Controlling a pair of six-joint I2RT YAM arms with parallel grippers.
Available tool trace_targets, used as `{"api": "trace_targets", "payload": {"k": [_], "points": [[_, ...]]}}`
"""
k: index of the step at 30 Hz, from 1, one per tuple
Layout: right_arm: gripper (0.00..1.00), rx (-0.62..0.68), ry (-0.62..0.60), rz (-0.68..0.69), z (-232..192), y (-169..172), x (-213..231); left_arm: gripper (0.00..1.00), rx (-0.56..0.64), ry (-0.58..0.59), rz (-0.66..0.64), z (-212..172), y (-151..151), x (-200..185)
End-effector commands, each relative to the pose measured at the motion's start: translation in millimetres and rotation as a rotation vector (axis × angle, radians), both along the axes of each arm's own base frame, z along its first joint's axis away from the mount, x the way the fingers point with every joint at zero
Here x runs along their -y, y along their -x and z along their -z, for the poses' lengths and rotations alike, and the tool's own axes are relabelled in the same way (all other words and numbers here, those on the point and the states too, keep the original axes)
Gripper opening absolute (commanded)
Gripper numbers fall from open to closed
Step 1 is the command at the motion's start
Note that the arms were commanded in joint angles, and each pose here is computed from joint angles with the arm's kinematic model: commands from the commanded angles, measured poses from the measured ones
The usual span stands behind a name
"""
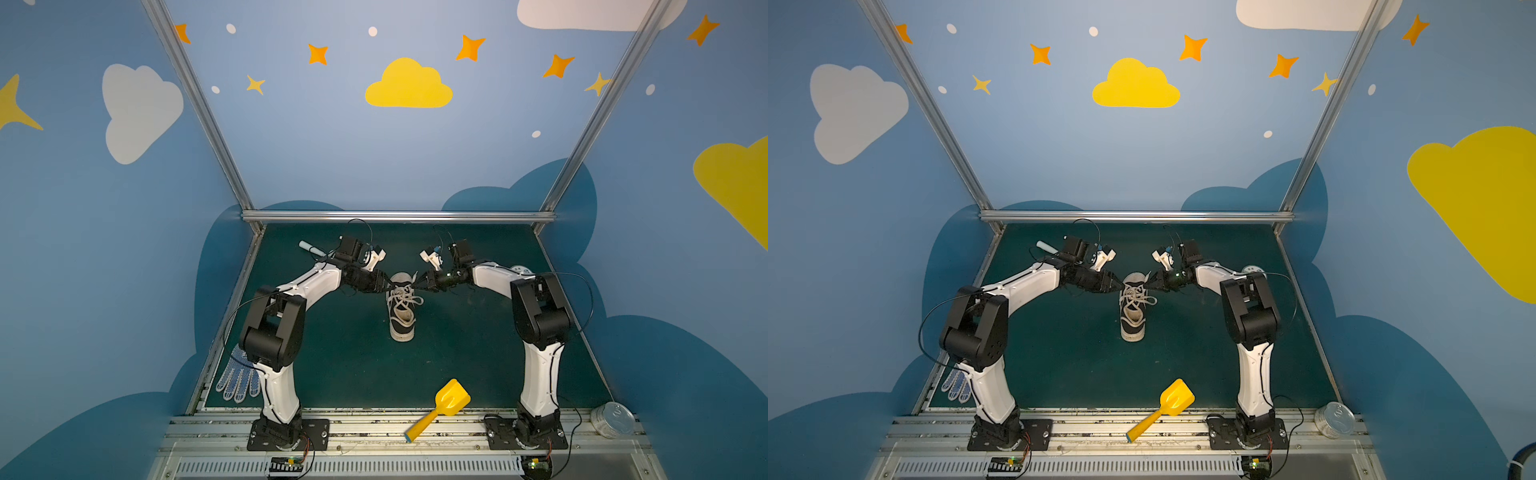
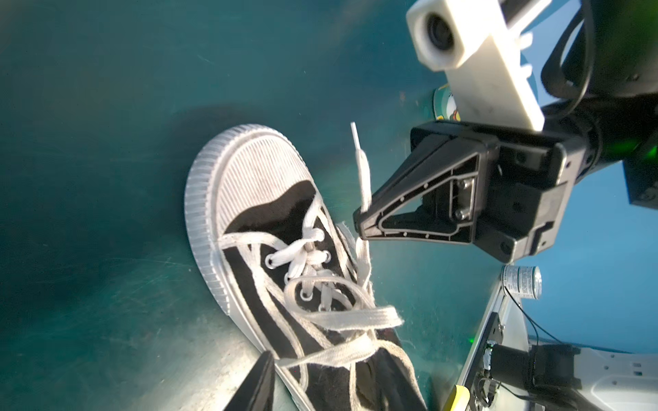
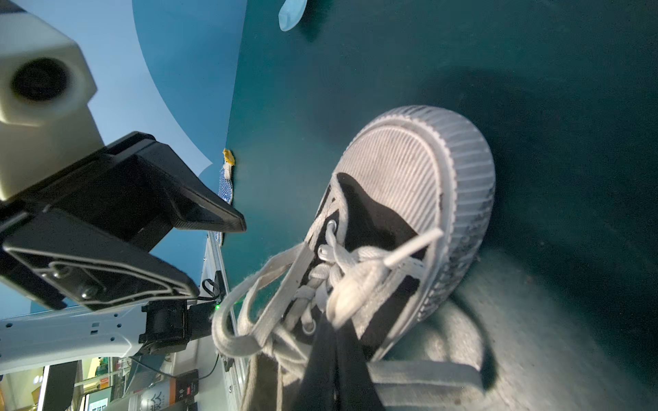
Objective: Tie the shoes
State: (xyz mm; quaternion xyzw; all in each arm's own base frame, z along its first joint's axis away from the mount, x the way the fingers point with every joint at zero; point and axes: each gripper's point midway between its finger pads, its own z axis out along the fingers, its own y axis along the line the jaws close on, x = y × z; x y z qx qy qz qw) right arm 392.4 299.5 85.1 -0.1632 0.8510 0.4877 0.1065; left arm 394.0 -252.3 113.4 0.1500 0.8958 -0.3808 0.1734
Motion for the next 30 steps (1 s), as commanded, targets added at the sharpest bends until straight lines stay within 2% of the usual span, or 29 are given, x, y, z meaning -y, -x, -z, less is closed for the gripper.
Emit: {"api": "trace_targets", "payload": {"k": [1,14,16,19,23,26,30], "points": [[0.00,0.015,-0.003,-0.012,-9.7,2.0,-0.8,0.48,0.024,0.031,0.033,-1.8,-1.6,9.0],[0.00,0.007,-0.003,-0.015,-9.0,1.9,-0.6,0.49,-0.007,-0.023,0.074,25.4,-3.6,30.9],[0.00,0.008,-0.001,-0.014,-9.0,2.2,-0.2,0.44,-0.010,-0.025,0.070,27.7,-4.7,32.1],[0.00,0.008,0.003,-0.009,-9.0,3.0,1.3,0.29,0.000,-0.017,0.066,25.9,-5.8,33.4],[0.00,0.013,0.006,-0.004,-9.6,2.6,3.1,0.18,0.025,-0.039,0.041,22.5,-9.9,27.5],[0.00,0.014,0.022,0.010,-8.2,2.3,5.5,0.15,0.031,-0.044,0.019,19.9,-11.5,22.6],[0.00,0.021,0.046,0.044,-7.5,1.3,11.8,0.18,0.035,-0.040,0.010,16.5,-9.4,19.7]]}}
